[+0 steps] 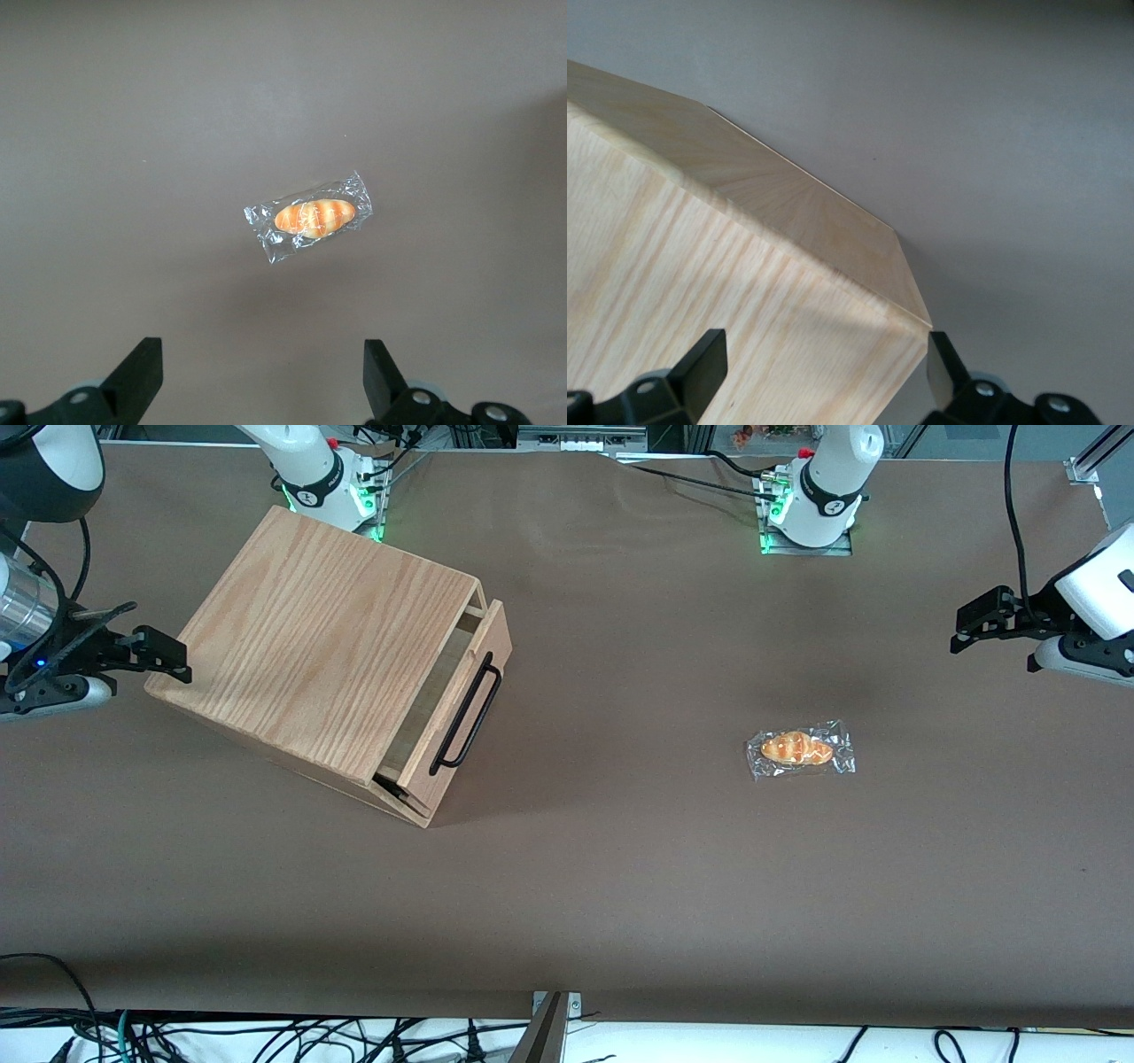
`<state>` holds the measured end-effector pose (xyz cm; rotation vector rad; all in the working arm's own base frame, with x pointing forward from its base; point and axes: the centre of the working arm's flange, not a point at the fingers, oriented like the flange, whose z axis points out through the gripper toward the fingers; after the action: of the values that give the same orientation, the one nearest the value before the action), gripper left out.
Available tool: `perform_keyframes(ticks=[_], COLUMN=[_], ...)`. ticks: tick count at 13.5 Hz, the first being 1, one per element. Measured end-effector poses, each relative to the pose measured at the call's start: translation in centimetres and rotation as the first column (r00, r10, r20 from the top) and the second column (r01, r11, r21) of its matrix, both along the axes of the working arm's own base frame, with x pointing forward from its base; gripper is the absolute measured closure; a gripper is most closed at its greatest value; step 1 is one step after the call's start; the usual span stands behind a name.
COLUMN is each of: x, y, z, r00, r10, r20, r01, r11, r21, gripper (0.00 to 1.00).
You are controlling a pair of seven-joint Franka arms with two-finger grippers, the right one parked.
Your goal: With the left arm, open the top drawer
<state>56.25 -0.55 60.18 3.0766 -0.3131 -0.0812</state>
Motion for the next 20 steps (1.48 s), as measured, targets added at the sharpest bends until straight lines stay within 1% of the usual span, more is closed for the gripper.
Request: perform_keyframes(ticks=[16,17,18,20], x=[0.0,0.0,0.0,0.4], y=[-0.6,-0.9,-1.4,-2.5], z=[0.0,0.0,-0.1,-1.1], r00=[1.000,1.000,1.000,1.000], r10=[-0.010,-0.014,-0.016,-0.016], r20=[0.000,0.000,-0.003,-0.025], r01=[0.010,0.014,0.016,0.014], r11=[1.000,1.000,1.000,0.995], r21=[0.000,-0.007,-0.026,-0.096], gripper=[0.00,0.00,0.00,0.00])
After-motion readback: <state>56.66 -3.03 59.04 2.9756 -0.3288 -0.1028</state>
